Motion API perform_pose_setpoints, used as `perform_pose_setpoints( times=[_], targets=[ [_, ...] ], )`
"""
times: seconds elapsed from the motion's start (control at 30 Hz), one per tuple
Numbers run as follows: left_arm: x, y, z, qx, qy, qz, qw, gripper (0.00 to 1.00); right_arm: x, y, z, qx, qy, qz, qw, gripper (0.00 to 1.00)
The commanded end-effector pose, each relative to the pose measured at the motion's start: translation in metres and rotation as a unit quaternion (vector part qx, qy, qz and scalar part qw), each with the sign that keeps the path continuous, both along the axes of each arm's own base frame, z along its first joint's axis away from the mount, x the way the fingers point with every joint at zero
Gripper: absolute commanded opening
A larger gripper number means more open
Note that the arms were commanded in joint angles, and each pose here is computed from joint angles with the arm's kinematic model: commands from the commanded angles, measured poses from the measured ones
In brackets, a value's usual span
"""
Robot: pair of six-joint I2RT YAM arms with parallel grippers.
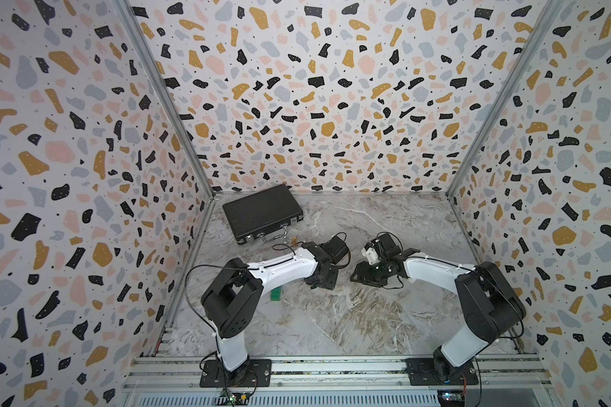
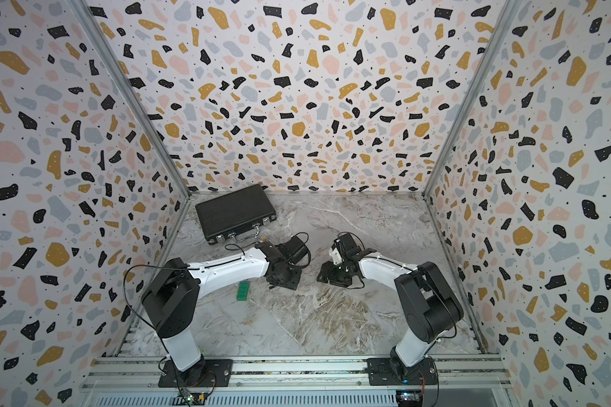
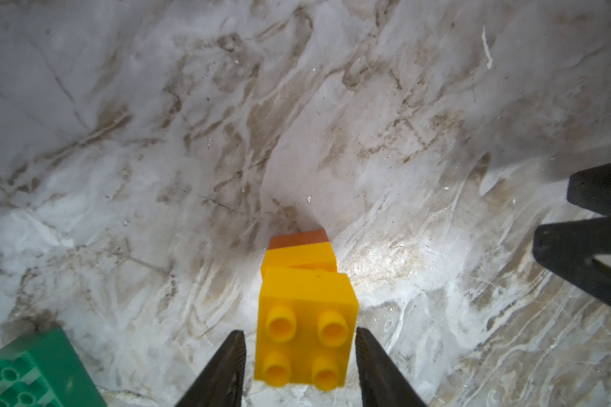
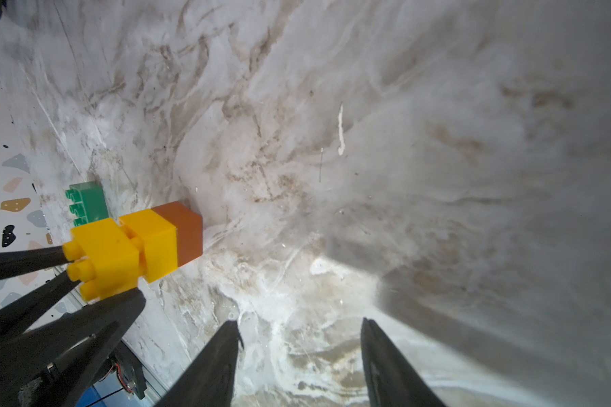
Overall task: Assemble an ice cream with lego
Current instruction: Assemble the lego brick with the lego brick.
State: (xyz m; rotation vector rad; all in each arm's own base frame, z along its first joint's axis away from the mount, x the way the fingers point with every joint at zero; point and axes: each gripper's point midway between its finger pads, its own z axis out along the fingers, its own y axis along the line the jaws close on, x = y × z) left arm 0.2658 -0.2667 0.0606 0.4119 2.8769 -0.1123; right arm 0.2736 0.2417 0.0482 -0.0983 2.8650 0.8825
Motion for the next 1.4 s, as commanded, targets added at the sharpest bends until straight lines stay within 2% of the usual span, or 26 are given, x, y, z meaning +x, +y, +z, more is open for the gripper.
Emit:
perform_pose_setpoints(
  times=[0.0, 0.27, 0.43, 0.63, 0.9, 1.0, 1.37],
  targets=[
    [0.000, -0.003, 0.002, -0.001, 0.003, 0.000, 1.000, 0.55, 0.004, 0.002, 0.007, -0.006, -0.010, 0.007, 1.000, 0.59],
    [0.003, -0.005, 0.020, -0.017, -0.018, -0.003, 1.000, 0.71, 0.004, 0.003, 0.009, -0.003, -0.013, 0.008, 1.000, 0.60],
    [0.004, -0.003, 0.044, -0.042, -0.029, -0.007, 0.999, 0.75, 0.003, 0.010, 0.012, 0.022, -0.014, 0.009, 1.000, 0.59],
    [0.006, 0.002, 0.067, -0.122, -0.016, -0.015, 0.992, 0.75, 0.003, 0.024, 0.023, 0.081, -0.017, 0.007, 0.997, 0.55],
    [0.018, 0.011, 0.061, -0.237, 0.038, 0.011, 0.971, 0.59, 0.010, 0.052, 0.044, 0.206, -0.022, -0.010, 0.978, 0.49],
    [0.019, 0.006, 0.058, -0.258, 0.048, 0.006, 0.965, 0.58, 0.012, 0.060, 0.047, 0.241, -0.017, -0.015, 0.970, 0.48],
    [0.023, 0.007, 0.039, -0.285, 0.071, 0.015, 0.956, 0.50, 0.009, 0.080, 0.044, 0.276, 0.008, -0.004, 0.961, 0.43]
  ],
)
